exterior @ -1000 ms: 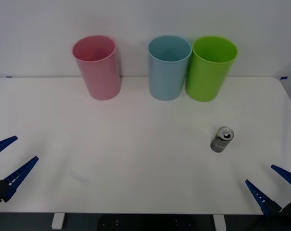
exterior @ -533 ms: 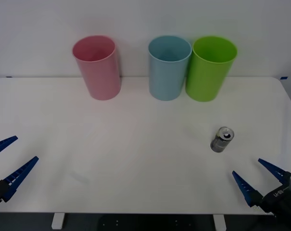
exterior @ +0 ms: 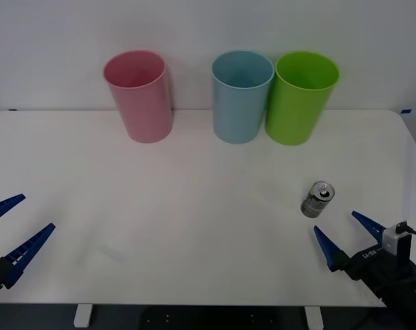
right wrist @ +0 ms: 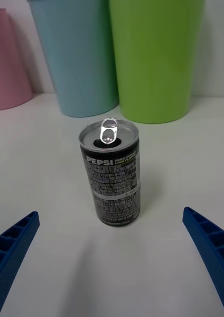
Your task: Grasp the object on the table and drop it into the matching bin: aluminum can to the light blue bin, PET bottle to the pink bin.
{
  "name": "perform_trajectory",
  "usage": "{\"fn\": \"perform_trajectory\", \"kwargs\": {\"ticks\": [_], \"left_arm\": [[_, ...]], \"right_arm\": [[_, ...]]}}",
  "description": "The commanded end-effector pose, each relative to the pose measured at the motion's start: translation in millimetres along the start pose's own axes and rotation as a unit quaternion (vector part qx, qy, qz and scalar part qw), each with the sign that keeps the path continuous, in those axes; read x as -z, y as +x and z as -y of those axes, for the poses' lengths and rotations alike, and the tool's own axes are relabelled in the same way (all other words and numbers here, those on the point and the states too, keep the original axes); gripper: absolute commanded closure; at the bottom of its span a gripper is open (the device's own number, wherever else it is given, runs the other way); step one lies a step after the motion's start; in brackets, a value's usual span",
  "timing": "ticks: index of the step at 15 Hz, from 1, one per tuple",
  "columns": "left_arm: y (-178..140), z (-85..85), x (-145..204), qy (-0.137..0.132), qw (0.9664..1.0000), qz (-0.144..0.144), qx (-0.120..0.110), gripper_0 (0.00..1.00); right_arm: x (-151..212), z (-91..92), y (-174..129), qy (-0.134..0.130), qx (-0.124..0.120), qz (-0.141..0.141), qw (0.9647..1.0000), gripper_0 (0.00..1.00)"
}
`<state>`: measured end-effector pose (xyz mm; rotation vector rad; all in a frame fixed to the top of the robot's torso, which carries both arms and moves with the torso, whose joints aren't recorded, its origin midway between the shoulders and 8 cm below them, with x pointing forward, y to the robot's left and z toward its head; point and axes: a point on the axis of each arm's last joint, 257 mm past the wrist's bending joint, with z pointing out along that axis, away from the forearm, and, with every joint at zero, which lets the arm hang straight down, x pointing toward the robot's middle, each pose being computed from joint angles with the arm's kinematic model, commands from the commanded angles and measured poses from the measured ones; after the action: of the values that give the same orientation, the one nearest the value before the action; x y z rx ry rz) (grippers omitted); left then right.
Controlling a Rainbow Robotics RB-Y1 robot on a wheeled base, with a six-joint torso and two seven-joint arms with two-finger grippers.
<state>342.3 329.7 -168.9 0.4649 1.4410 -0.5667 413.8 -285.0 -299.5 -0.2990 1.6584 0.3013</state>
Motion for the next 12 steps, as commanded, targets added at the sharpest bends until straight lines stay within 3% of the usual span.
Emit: {"fn": "perform_trajectory", "kwargs": {"ticks": [1, 5, 12], "left_arm": [[0.0, 0.0, 0.0, 0.0, 1.0, 0.0, 0.0, 0.0], [0.0, 0.0, 0.0, 0.0, 1.0, 0.0, 0.0, 0.0], [0.0, 0.0, 0.0, 0.0, 1.0, 0.0, 0.0, 0.0]], "right_arm": [[-12.4, -2.1, -1.5, 0.005, 0.004, -0.002, 1.0, 0.0], [-30.0, -1.4, -3.7, 0.02, 0.01, -0.006, 0.9997, 0.0], [-73.0, 8.2, 4.4, 0.016, 0.008, -0.013, 0.9998, 0.0]]}}
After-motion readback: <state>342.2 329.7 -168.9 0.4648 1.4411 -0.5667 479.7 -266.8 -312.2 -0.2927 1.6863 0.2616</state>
